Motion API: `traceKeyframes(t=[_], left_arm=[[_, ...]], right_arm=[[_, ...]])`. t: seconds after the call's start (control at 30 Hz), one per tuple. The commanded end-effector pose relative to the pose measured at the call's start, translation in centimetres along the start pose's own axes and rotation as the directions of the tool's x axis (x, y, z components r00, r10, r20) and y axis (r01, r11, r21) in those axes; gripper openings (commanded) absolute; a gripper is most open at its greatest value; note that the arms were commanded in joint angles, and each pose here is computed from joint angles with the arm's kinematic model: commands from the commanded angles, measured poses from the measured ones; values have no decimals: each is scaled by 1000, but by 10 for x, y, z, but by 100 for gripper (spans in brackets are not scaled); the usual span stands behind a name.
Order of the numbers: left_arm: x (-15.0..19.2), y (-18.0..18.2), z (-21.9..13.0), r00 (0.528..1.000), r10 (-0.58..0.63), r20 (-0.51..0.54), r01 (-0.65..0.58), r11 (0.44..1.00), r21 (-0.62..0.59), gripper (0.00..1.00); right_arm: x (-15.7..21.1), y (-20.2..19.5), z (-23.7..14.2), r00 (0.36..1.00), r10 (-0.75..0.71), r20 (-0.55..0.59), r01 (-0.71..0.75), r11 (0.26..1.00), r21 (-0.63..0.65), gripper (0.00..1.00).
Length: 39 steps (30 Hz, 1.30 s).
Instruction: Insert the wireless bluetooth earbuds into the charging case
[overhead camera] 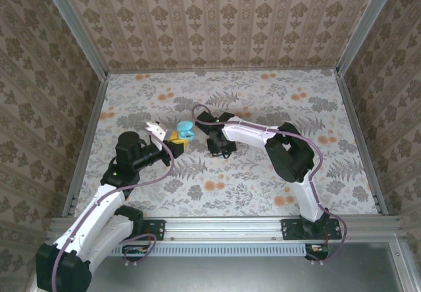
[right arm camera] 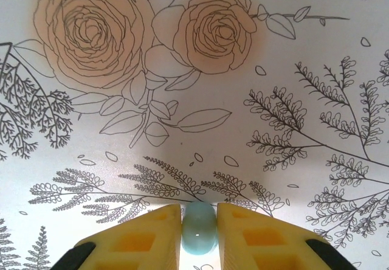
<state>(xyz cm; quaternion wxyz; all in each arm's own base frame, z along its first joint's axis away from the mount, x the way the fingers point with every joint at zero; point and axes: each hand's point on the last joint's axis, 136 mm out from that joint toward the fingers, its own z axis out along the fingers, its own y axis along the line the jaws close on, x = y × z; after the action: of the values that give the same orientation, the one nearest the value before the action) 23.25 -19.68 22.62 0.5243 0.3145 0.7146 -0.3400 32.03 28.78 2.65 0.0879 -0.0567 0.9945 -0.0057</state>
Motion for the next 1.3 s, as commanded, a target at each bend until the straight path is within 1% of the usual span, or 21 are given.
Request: traceKeyframes(t=[0.0, 0.2, 0.27, 0.33, 0.43, 0.53, 0.6, 0.67, 0.83, 0.93, 1.03, 1.13, 1.2, 1.23, 1.27], left_arm=[[-3, 0, -3, 1000, 18, 18, -18, 1000, 0, 24], [-3, 0, -3, 1000, 17, 18, -17, 1000, -1, 24], [-3, -1, -3, 1000, 18, 17, -18, 1000, 1, 24], [-4, -1, -3, 1000, 16, 18, -16, 1000, 0, 24], [-4, -1, -3, 1000, 19, 19, -19, 1000, 1, 24], [-6, -1, -4, 1000, 21, 22, -21, 1000, 0, 24], [-7, -1, -4, 999, 21, 24, -21, 1000, 0, 24], [-8, -1, -4, 999, 24, 26, -24, 1000, 1, 24], [-10, -1, -4, 999, 23, 30, -23, 1000, -1, 24], [-12, -2, -5, 999, 25, 35, -25, 1000, 4, 24], [-14, -3, -4, 999, 27, 41, -28, 1000, 11, 24], [-17, -6, -4, 998, 35, 50, -36, 999, 31, 24], [-19, -7, -3, 997, 39, 59, -41, 998, 37, 24], [-20, -13, -3, 997, 43, 65, -48, 996, 73, 24], [-21, -14, -3, 997, 44, 70, -50, 995, 81, 24]], right_arm=[[8, -5, 8, 999, -31, -37, 33, 998, 54, 23], [13, -6, 10, 998, -41, -56, 44, 997, 65, 27], [15, -6, 11, 998, -41, -58, 45, 997, 66, 27], [16, -7, 11, 997, -43, -60, 47, 997, 66, 25], [16, -7, 9, 998, -43, -56, 46, 997, 64, 19], [12, -9, 0, 999, -45, -29, 46, 997, 56, 14], [9, -11, -9, 999, -39, -4, 39, 998, 39, 13], [6, -12, -20, 1000, -20, 24, 20, 1000, -5, 13], [-1, -10, -50, 994, 40, 98, -22, 985, -172, 12], [-3, -11, -72, 989, 40, 142, -7, 974, -228, 12], [-4, -6, -98, 982, 20, 190, 37, 956, -291, 12], [-5, 4, -129, 969, 2, 247, 97, 917, -387, 12], [-4, 13, -154, 956, 2, 292, 140, 874, -465, 12], [-4, 18, -166, 949, 7, 316, 161, 850, -501, 12], [-4, 21, -177, 941, 13, 338, 179, 829, -529, 11]])
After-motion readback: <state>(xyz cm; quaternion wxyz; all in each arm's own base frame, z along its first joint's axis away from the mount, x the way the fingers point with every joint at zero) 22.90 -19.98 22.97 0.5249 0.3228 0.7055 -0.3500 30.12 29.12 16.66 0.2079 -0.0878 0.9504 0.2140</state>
